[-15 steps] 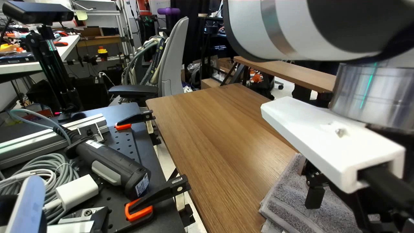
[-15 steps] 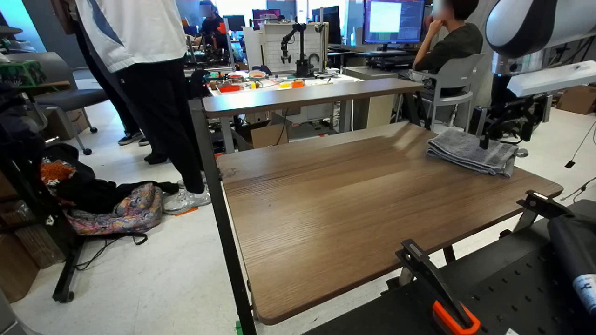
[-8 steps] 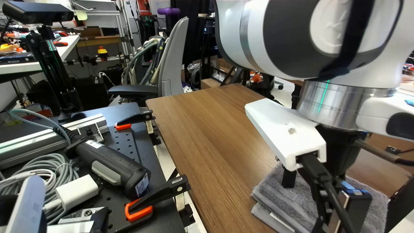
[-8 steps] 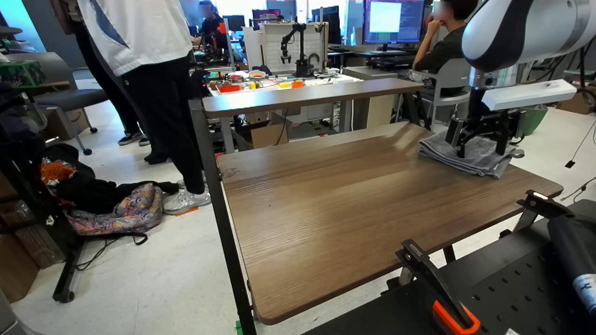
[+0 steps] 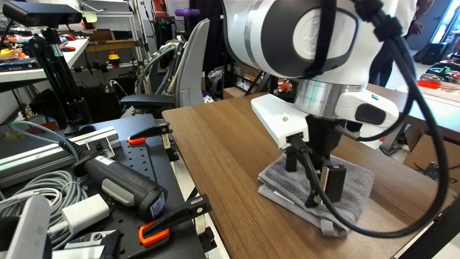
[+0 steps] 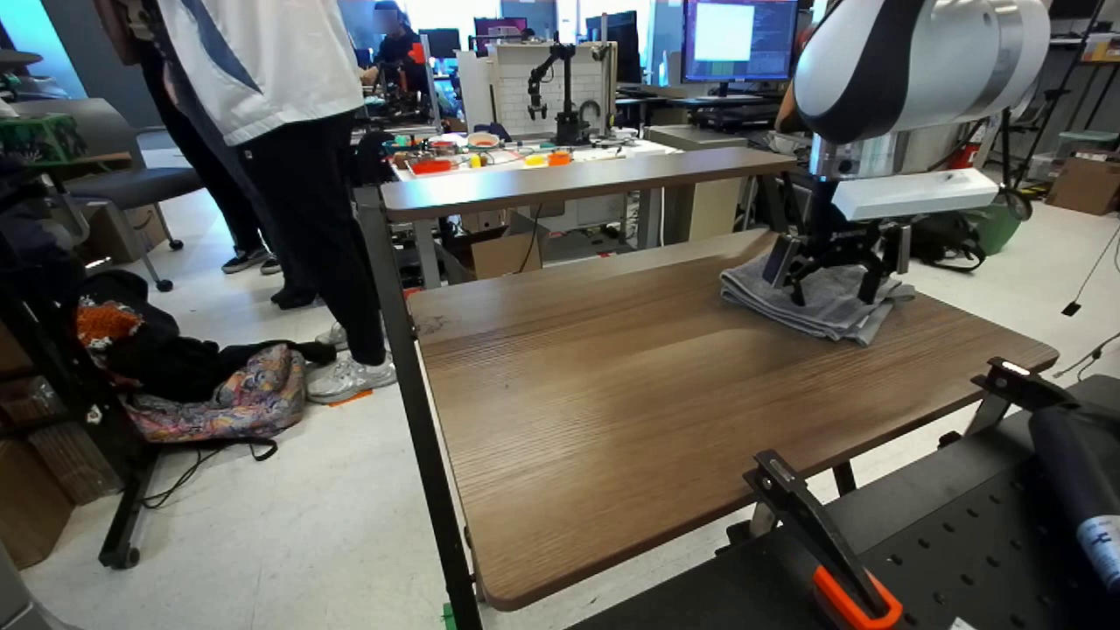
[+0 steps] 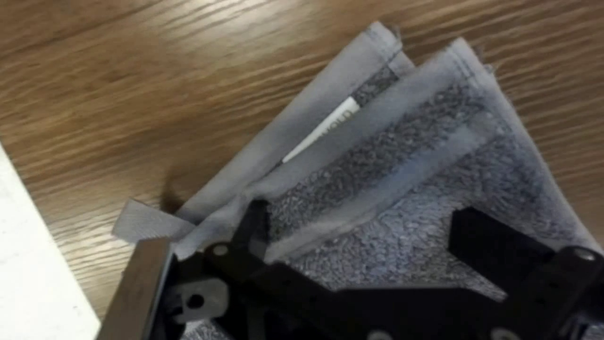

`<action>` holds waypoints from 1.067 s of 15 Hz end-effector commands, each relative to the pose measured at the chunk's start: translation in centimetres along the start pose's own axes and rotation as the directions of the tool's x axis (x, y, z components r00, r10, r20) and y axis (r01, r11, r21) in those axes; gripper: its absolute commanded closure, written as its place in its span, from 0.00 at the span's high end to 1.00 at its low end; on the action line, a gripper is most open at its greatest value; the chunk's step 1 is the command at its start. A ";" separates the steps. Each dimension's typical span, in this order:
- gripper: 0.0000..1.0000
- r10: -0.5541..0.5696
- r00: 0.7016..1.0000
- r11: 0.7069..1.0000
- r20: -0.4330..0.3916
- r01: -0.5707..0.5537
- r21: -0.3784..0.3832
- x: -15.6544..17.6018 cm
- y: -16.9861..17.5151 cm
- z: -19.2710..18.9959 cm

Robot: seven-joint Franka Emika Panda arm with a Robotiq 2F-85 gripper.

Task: Move the towel to the left.

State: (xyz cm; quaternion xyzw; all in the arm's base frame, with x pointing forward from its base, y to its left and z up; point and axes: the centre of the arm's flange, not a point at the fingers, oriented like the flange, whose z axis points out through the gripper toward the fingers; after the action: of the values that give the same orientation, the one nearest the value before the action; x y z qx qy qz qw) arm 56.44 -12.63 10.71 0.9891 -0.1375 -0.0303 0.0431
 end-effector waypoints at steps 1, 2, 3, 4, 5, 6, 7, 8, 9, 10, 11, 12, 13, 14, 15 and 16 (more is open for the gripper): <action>1.00 -0.042 0.999 0.999 0.014 0.041 0.032 -1.0 -5.4 1.5; 1.00 -0.059 0.998 0.998 0.015 0.059 0.037 -1.3 -6.8 1.6; 1.00 -0.076 0.997 0.996 0.015 0.076 0.041 -1.6 -8.5 1.6; 1.00 -0.093 0.996 0.995 0.007 0.093 0.045 -2.0 -10.3 1.6; 1.00 -0.101 0.995 0.994 0.019 0.100 0.052 -2.3 -12.0 1.5; 1.00 -0.110 0.994 0.992 0.022 0.109 0.057 -2.6 -13.6 1.6; 1.00 -0.118 0.993 0.992 0.024 0.116 0.058 -3.0 -15.1 1.6; 1.00 -0.126 0.992 0.990 0.022 0.125 0.058 -3.4 -16.3 1.6; 1.00 -0.135 0.991 0.989 0.021 0.134 0.058 -3.6 -17.2 1.5; 1.00 -0.138 0.990 0.989 0.024 0.136 0.053 -3.8 -18.0 1.2; 1.00 -0.135 0.991 0.990 0.028 0.133 0.040 -3.8 -18.6 0.8; 1.00 -0.130 0.991 0.991 0.014 0.130 0.034 -3.7 -19.2 -0.1; 1.00 -0.123 0.992 0.992 -0.004 0.123 0.038 -3.4 -19.7 -1.7; 1.00 -0.119 0.993 0.992 -0.015 0.120 0.042 -3.3 -20.2 -3.0; 1.00 -0.115 0.993 0.992 -0.033 0.117 0.047 -3.2 -20.7 -4.7; 1.00 -0.112 0.993 0.993 -0.046 0.114 0.042 -3.1 -21.1 -6.5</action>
State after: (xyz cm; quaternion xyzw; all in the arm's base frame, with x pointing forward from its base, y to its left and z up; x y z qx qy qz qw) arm 58.53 7.59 11.03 0.9972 -0.0705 -0.0169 0.0176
